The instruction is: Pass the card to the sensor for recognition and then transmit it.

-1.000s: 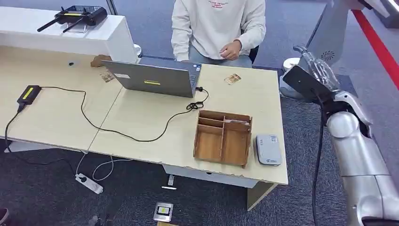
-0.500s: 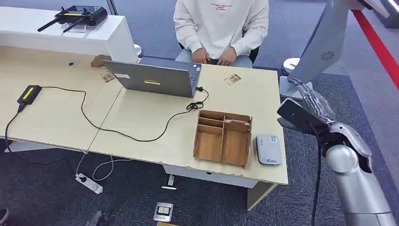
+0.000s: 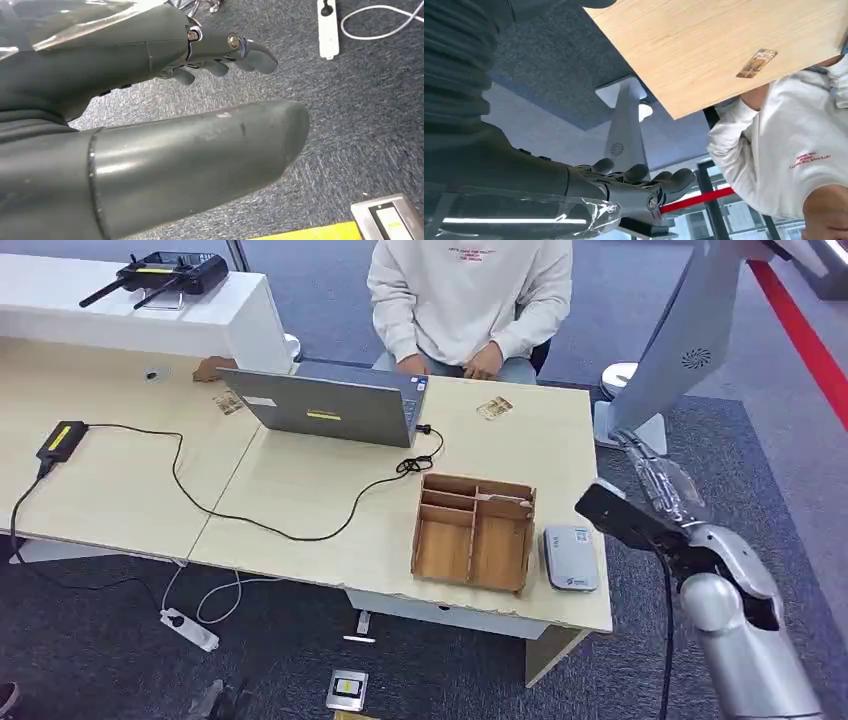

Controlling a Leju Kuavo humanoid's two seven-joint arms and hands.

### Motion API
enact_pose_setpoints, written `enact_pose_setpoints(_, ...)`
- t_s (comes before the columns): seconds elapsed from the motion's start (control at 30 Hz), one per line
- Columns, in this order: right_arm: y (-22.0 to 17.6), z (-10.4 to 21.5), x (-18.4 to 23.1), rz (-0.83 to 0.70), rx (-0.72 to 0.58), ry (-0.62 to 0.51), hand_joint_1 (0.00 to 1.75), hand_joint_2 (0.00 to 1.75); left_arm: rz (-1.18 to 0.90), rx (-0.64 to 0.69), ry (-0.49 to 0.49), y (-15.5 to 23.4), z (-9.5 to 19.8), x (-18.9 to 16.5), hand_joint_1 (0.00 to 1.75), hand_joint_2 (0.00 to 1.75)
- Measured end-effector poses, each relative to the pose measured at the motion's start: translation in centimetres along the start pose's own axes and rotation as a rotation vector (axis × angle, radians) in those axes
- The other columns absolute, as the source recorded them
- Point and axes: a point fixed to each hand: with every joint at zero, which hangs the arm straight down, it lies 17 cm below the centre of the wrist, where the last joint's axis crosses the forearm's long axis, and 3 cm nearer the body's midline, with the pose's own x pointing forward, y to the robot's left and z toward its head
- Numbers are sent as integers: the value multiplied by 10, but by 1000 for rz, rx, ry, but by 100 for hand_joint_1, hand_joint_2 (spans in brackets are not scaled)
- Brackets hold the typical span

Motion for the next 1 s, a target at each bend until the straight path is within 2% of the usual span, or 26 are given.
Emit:
enact_pose_setpoints(0.4,30,1,-11,16,46,26,0,175,-35,-15,-17,-2,0,5,0,0)
enact_pose_setpoints(1.0,64,-3,1,-24,103,23,0,175,-48,-20,-34,0,-2,13,0,0)
